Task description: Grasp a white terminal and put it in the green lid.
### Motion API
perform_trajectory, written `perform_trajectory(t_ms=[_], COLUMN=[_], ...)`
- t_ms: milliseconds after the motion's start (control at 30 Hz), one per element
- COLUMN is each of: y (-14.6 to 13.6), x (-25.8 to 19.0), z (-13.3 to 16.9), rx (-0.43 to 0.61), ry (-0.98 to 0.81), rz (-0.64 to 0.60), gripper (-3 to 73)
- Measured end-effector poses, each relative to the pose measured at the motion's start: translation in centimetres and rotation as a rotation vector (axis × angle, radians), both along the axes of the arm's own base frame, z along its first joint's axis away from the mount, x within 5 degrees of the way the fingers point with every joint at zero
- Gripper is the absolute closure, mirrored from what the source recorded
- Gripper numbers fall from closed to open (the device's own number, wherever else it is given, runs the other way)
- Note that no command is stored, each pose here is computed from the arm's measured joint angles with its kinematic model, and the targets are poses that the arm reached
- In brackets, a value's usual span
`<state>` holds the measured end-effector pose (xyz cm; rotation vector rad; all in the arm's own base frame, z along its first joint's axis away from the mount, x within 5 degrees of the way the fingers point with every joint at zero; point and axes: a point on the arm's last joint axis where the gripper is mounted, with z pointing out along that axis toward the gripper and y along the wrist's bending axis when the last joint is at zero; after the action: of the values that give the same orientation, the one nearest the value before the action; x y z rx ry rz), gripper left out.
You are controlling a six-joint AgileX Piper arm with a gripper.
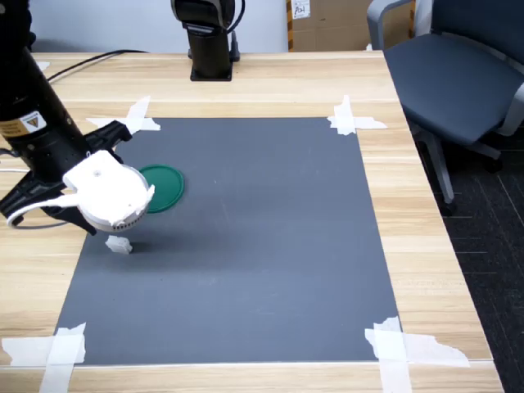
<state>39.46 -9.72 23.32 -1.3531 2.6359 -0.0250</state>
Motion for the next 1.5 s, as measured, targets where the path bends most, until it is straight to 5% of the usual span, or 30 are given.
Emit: perform_trajectory(t_ms=[1000, 1167, 1500], y=[1.2, 1.1, 1.1], x=[1.9, 2.0, 2.0], z=[-4.5, -4.5, -4.6], rx=[-0.06, -0.077, -0.077], ry=[0.057, 0.045, 0.053], rz=[0.018, 0.008, 0.009], gripper=[23.9, 31.3, 59.9])
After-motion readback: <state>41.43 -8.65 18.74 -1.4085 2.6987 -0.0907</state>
